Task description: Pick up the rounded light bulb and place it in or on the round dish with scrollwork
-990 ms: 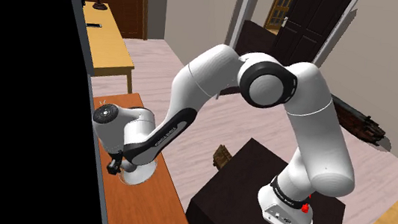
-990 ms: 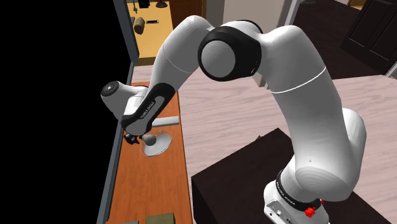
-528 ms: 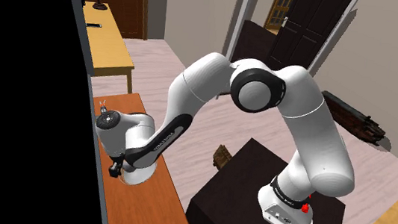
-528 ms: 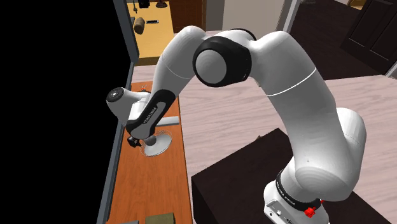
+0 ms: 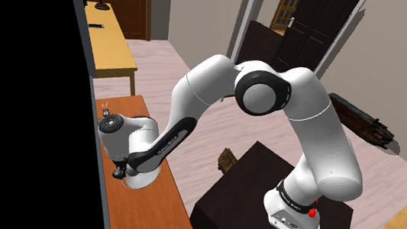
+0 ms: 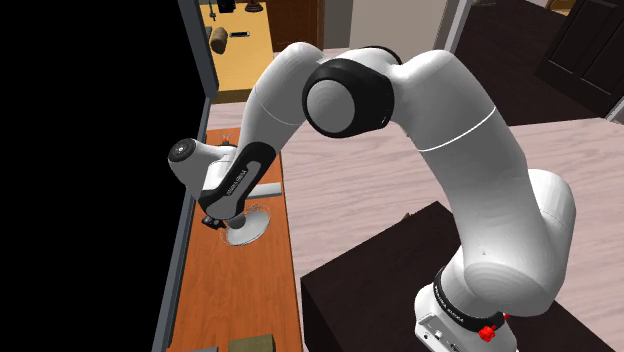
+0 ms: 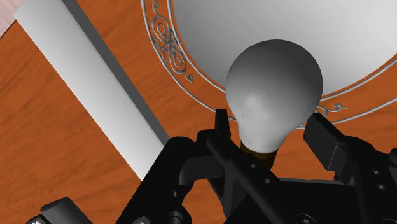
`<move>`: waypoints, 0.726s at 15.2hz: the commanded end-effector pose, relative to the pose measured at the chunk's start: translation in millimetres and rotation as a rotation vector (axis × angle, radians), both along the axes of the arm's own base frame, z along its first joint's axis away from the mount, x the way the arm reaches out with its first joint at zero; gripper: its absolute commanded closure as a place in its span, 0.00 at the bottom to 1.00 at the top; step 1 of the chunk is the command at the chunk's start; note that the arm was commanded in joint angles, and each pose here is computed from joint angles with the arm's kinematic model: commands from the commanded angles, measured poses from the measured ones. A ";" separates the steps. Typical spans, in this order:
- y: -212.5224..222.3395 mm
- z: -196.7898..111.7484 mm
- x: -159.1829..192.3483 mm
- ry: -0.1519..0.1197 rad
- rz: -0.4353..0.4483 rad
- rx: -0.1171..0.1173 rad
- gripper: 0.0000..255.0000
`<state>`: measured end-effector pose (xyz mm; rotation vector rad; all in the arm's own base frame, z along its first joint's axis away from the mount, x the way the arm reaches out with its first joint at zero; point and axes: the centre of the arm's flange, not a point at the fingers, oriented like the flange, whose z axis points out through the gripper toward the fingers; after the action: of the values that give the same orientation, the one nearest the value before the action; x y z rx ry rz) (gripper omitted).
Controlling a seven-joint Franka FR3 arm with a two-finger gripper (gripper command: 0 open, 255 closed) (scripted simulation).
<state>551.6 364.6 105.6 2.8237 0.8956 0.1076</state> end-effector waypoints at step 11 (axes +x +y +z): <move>0.0 10.5 -0.1 0.000 0.000 0.000 1.00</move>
<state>552.2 364.8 112.5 2.8237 0.8956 0.1081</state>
